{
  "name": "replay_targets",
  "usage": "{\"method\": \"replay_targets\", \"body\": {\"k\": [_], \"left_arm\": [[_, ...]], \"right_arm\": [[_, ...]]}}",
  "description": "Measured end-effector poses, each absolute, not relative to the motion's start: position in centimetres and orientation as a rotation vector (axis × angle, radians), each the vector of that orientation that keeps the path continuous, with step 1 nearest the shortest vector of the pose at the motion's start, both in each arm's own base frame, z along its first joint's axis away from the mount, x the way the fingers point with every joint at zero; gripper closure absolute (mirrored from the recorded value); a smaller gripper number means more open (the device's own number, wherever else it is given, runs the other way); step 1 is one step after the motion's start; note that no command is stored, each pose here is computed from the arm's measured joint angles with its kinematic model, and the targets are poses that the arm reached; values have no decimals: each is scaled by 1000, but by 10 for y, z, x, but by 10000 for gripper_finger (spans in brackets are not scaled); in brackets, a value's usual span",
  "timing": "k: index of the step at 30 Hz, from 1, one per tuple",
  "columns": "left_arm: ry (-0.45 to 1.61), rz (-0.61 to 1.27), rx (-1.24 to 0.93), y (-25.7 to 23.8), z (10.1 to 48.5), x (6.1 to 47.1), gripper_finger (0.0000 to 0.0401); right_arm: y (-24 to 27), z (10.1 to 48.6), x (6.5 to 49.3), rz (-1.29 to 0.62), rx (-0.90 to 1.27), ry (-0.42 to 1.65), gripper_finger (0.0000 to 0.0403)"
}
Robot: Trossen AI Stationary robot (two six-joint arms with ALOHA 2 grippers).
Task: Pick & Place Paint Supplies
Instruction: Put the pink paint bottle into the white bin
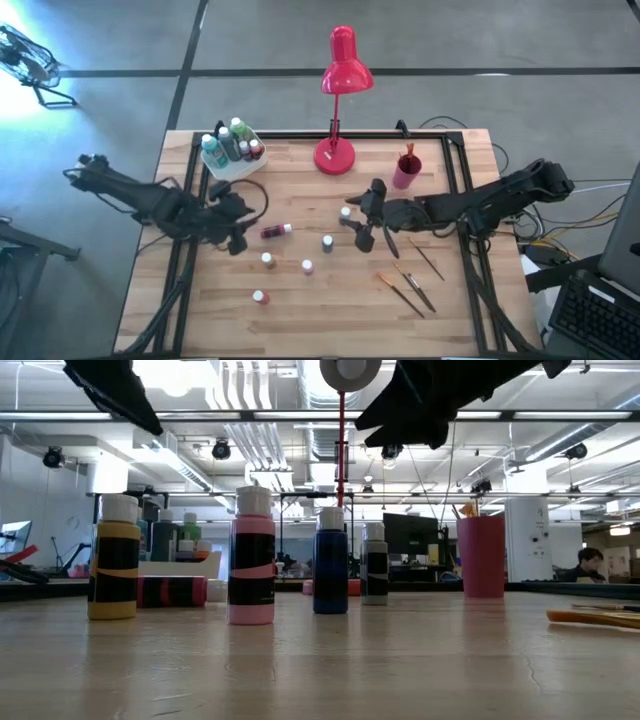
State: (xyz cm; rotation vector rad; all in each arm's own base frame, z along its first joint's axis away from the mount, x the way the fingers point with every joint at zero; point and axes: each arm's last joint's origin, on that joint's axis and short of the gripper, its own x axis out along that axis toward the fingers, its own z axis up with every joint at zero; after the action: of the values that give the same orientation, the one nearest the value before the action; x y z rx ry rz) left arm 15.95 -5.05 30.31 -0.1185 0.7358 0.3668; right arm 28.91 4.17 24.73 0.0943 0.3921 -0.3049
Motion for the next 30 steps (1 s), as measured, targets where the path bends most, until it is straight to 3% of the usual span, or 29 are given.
{"method": "replay_targets", "body": {"k": [7,20,30], "left_arm": [[981,389,-142,-27,292,182,242],[1251,335,-83,2,244,231,152],[1362,225,-100,6,220,263,148]], "right_arm": [[42,249,288,-301,74,388,145],[41,253,285,-295,45,383,166],[41,253,285,-298,43,383,140]]}}
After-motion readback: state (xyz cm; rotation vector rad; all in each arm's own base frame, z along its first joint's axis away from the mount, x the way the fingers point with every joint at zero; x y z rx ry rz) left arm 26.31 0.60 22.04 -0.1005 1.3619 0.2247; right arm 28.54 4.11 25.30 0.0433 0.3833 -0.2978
